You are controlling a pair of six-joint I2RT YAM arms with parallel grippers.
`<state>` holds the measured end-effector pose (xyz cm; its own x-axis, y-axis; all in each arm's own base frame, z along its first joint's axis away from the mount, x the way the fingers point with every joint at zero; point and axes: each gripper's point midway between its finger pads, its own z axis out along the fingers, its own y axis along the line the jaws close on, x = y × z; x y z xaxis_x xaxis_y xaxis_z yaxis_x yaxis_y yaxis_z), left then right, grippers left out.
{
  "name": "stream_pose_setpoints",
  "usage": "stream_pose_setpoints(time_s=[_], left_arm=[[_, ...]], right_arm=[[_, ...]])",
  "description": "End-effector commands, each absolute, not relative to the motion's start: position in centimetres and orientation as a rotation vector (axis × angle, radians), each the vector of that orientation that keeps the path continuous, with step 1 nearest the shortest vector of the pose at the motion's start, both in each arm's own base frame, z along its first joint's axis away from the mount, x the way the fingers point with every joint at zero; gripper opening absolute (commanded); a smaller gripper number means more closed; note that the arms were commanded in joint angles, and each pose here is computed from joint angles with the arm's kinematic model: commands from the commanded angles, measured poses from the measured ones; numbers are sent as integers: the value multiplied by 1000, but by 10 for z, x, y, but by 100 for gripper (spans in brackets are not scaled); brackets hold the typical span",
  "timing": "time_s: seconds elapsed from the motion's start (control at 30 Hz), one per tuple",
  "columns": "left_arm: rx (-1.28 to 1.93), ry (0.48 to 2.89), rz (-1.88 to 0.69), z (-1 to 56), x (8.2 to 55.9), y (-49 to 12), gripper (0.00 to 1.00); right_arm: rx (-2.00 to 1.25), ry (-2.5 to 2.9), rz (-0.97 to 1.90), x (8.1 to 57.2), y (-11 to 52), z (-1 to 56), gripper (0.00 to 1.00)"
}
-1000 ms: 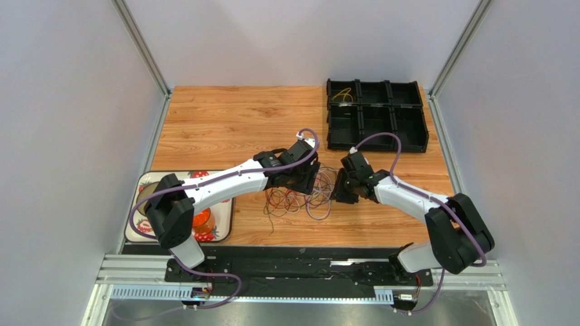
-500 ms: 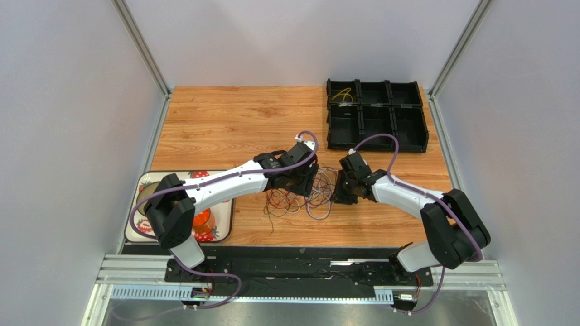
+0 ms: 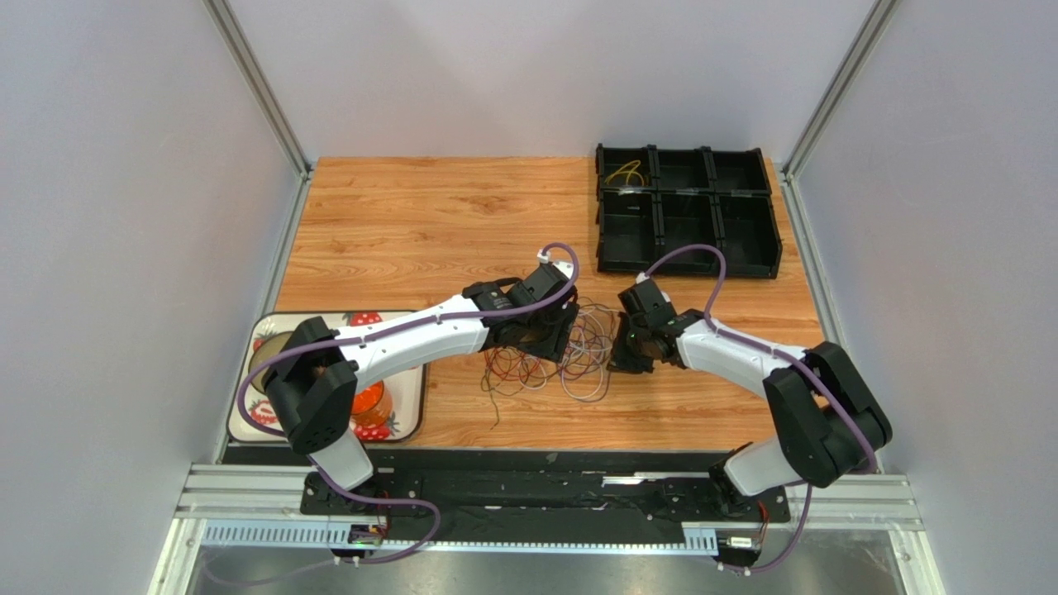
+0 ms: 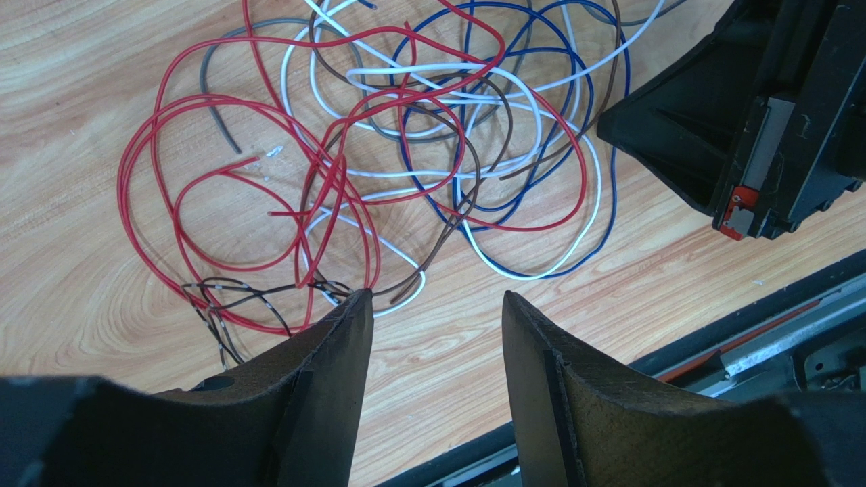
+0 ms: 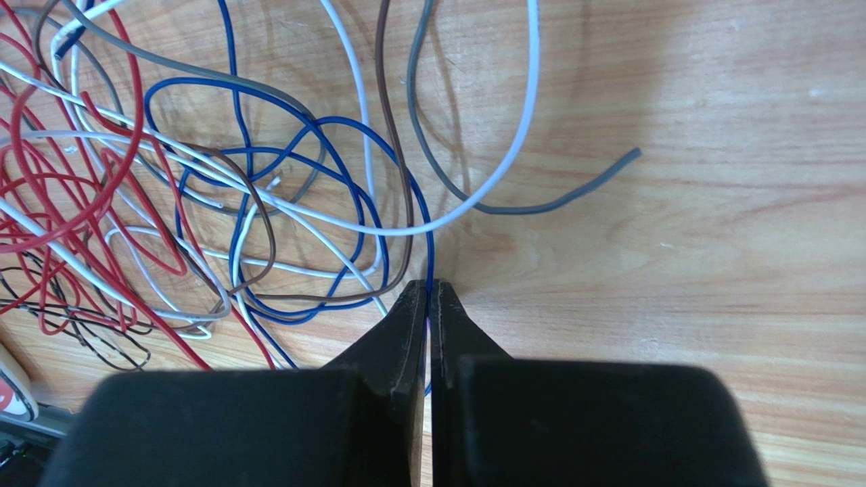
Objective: Untangle the cables
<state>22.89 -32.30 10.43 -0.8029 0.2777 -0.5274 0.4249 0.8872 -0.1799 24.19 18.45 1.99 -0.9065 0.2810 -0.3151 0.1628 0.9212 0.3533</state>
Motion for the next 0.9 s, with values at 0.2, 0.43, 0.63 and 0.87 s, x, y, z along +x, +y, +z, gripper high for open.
stream_pose_setpoints(time_s=[0.2,0.43,0.63,0.87], left_arm=[[549,2448,-626,135,222,-363,58],[623,2381,-828,139,210,-415,57],[617,2385,-887,125,214,-435,57],[590,2439,-827,96,222,-443,56]], right_arm=[[216,2564,357,250,162,94,0],[136,2487,385,250,159,143,0],[81,2411,435,251,161,190,0],[38,2322,551,243,168,242,0]])
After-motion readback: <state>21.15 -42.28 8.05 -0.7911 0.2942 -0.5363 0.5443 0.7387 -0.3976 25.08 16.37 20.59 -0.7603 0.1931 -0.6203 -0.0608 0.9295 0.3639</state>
